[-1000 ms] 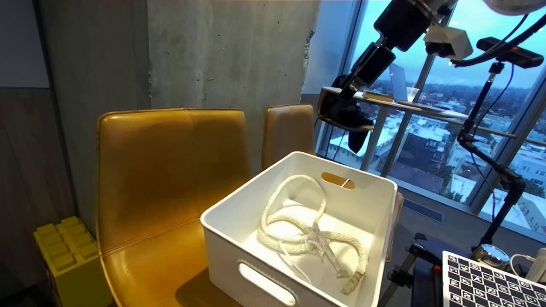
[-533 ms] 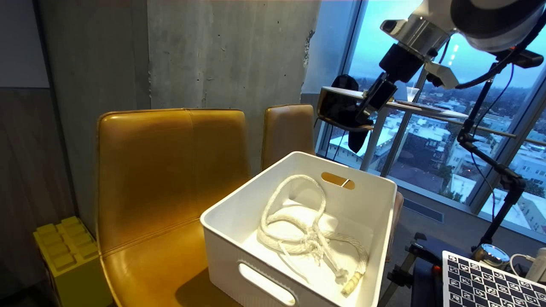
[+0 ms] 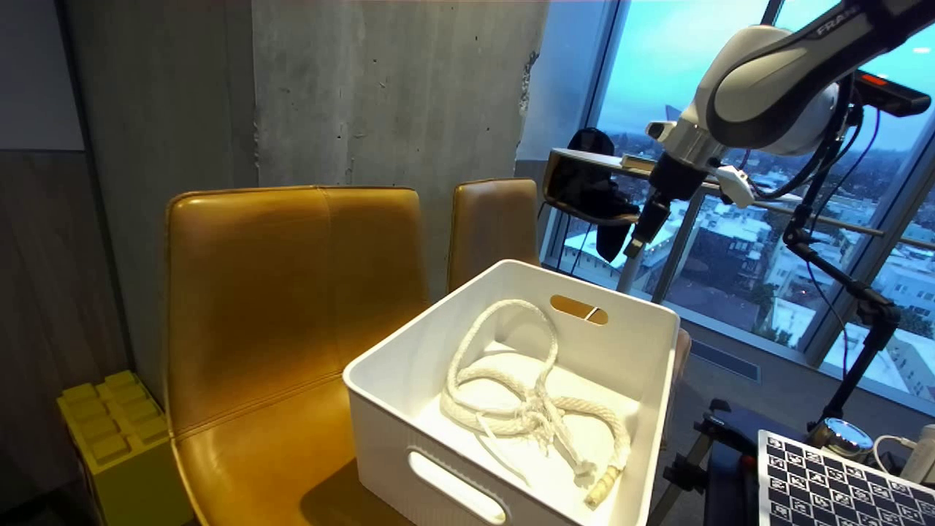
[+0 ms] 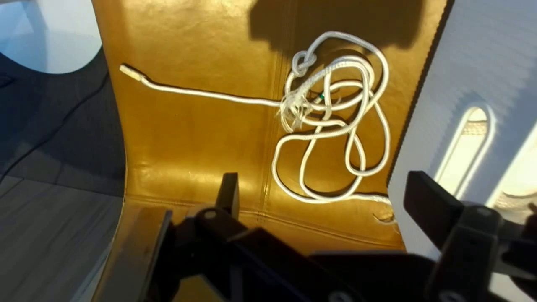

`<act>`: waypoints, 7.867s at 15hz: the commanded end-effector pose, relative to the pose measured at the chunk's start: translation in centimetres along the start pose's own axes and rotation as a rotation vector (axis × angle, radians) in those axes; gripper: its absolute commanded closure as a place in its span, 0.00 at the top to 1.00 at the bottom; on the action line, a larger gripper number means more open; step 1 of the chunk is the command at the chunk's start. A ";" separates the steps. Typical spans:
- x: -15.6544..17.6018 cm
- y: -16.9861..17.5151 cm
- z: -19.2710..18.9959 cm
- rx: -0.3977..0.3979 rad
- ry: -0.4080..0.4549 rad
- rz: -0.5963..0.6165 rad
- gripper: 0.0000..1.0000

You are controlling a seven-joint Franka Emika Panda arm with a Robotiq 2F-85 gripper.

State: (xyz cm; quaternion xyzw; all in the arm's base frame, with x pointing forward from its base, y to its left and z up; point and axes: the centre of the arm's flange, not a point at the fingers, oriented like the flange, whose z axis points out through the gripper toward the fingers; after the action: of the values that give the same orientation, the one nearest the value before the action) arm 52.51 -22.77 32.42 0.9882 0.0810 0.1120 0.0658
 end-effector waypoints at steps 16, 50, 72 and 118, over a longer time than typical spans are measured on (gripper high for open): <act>1.1 1.4 15.6 0.017 -0.175 0.009 1.00; 7.1 0.0 16.0 -0.020 -0.208 0.088 0.00; 14.5 -19.7 -36.7 -0.070 0.340 -0.239 0.00; 6.0 -7.2 -18.1 0.040 0.058 -0.106 0.91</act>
State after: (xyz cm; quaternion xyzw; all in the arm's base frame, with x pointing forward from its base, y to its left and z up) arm 53.00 -7.65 52.85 0.9795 0.1413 0.1347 0.0507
